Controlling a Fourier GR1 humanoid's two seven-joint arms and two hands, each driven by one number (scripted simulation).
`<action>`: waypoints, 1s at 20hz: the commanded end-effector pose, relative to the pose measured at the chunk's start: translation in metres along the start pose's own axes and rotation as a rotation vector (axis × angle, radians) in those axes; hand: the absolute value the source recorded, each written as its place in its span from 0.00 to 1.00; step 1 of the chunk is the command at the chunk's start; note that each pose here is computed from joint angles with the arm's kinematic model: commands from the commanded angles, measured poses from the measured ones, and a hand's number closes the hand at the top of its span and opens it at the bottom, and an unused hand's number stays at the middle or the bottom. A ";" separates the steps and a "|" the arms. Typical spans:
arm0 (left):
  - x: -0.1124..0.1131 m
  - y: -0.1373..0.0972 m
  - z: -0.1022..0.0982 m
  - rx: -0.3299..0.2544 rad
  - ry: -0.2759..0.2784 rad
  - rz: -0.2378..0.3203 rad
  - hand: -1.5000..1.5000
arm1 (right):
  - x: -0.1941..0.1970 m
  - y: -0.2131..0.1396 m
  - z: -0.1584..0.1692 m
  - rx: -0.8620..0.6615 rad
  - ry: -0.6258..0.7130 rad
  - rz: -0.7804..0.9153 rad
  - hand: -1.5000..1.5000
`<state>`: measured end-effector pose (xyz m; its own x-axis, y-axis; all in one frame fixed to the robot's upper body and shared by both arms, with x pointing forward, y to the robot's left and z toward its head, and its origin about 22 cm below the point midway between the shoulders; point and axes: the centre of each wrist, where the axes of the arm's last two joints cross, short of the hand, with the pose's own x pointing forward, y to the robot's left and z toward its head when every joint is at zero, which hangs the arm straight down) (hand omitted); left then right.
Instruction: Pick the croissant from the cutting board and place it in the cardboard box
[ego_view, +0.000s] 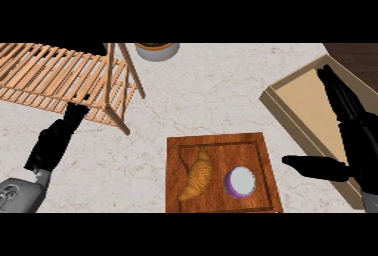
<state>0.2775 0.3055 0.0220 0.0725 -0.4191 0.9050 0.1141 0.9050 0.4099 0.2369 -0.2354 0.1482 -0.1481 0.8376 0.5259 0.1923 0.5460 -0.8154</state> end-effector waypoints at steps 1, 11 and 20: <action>0.041 -0.001 -0.012 -0.068 -0.266 -0.011 0.50 | 0.024 0.014 0.023 0.062 0.002 0.169 0.00; 0.053 -0.011 -0.026 -0.119 -0.304 -0.002 0.50 | 0.076 0.055 0.050 0.454 0.181 0.489 0.00; 0.047 -0.021 -0.030 -0.134 -0.309 0.009 0.50 | 0.113 0.110 0.038 0.558 0.303 0.605 0.00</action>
<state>0.3002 0.2879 0.0255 -0.0251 -0.3977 0.9172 0.2109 0.8947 0.3938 0.2039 -0.1112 0.1113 -0.0208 0.9951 0.0969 -0.2880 0.0868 -0.9537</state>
